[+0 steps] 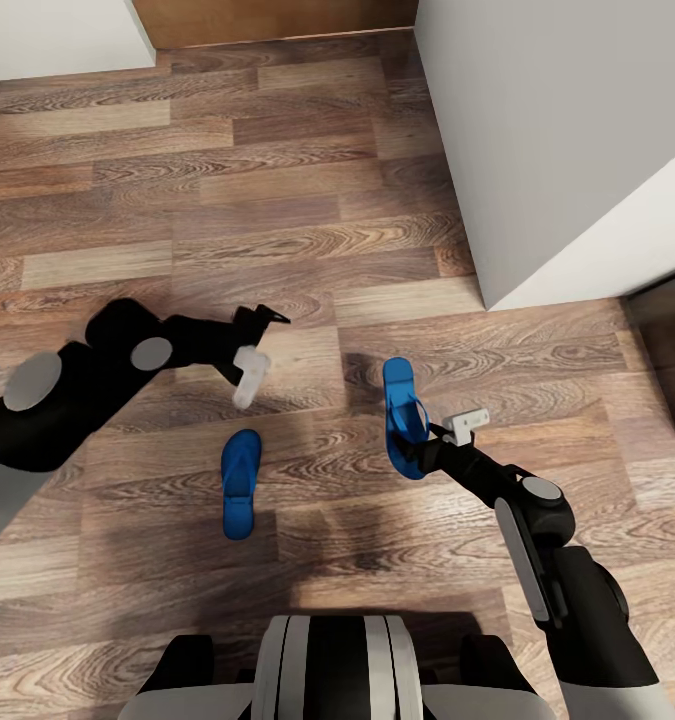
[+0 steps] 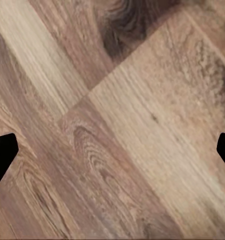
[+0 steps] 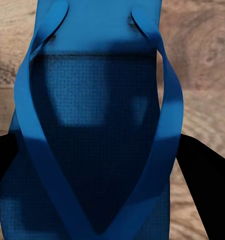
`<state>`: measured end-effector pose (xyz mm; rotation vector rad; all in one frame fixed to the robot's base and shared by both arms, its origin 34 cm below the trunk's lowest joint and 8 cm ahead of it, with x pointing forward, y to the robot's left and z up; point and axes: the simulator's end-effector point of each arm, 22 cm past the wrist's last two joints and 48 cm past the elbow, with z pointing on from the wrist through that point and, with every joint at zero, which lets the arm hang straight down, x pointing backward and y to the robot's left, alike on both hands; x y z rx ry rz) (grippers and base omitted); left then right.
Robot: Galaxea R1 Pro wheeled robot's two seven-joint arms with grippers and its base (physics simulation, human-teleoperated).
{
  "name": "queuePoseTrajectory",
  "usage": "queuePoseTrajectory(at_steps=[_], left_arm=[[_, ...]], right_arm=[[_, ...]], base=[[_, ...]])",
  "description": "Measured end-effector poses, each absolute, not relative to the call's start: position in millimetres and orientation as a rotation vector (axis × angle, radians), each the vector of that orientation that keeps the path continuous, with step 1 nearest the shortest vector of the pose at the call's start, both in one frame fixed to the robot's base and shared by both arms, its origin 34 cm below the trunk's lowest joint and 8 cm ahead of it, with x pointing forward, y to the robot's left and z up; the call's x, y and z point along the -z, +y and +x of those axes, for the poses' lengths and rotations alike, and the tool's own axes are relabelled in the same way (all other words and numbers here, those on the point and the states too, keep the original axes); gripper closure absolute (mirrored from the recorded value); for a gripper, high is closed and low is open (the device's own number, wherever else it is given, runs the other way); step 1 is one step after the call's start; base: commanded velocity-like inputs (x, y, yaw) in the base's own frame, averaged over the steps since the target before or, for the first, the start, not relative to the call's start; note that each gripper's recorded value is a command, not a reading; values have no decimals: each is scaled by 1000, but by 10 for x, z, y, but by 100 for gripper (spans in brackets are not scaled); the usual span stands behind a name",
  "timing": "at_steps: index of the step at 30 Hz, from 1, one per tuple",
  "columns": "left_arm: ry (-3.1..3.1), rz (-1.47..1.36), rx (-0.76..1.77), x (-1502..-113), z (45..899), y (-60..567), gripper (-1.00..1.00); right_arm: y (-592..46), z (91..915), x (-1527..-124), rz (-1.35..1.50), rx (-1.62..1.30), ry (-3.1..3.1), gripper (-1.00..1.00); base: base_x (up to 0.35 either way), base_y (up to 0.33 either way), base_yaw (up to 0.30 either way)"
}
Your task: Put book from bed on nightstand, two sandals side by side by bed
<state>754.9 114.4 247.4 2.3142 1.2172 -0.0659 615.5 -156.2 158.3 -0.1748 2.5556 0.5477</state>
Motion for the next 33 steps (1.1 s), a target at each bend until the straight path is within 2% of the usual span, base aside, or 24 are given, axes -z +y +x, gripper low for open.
queuePoseTrajectory(at_steps=[9,15,20,27,33], left_arm=[[1021,2404,55,-2540,7550,1040,-100],[1123,2280,-47,-2673,7905,1178,-100],[1250,2253,-58,-2461,7873,1304,-100],[1177,2462,115,-2111,7595,1575,-100],[911,2606,166,-2296,7625,1489,-100]], right_arm=[[-1576,6178,-1587,-172,-544,2555,100],[-1578,6182,-1586,-172,-543,2556,100],[-1578,6182,-1586,-171,-543,2556,100],[-1578,6176,-1585,-171,-544,2557,100],[-1578,6174,-1584,-172,-544,2558,100]], base=[[0,0,0],[0,0,0],[0,0,0],[0,0,0],[0,0,0]])
